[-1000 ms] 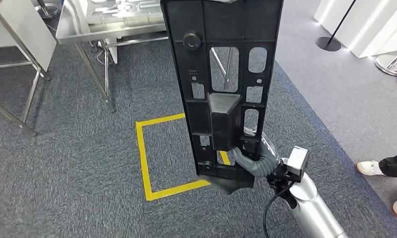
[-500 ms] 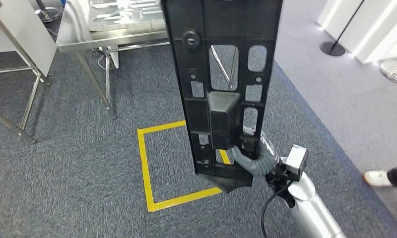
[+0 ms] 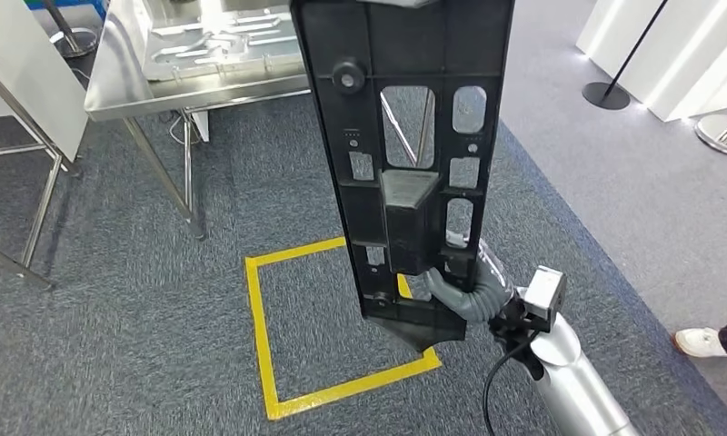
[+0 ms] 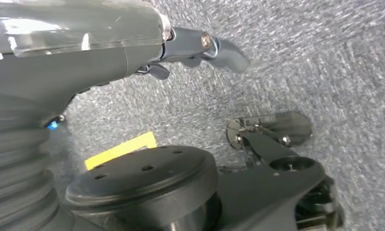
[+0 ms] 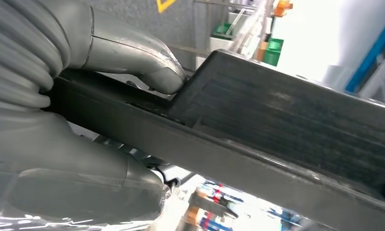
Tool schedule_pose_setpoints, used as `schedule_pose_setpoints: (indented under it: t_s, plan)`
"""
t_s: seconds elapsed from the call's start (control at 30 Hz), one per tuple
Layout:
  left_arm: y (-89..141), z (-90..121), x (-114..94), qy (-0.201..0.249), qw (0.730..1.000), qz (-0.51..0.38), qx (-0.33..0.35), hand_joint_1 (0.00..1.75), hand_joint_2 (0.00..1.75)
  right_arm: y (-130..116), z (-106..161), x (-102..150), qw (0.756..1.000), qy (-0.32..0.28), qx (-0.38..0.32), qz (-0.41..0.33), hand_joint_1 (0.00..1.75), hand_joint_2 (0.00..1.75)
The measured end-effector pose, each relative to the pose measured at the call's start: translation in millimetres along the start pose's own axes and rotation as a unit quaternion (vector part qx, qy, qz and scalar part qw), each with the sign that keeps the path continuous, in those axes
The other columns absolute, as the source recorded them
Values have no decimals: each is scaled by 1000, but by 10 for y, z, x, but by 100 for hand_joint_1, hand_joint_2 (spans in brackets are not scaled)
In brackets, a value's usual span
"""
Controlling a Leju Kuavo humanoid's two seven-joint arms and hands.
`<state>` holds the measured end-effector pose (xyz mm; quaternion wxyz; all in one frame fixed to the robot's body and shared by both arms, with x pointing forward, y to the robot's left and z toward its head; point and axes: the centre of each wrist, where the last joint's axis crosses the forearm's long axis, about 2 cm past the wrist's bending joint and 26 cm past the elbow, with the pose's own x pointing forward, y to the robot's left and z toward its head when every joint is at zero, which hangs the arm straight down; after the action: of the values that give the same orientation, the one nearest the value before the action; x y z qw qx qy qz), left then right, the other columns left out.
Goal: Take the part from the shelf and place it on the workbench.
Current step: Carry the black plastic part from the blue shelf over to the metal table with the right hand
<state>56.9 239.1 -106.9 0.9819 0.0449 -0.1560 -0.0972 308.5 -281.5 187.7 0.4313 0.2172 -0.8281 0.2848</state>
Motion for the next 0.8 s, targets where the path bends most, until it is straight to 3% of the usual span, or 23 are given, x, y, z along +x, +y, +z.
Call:
schedule_pose_setpoints:
  t_s: [0.8]
  plan:
    - [-8,1,2,-1,1000,-3,-4,0,175,-217,117,120,998,-8,-54,23,169,175]
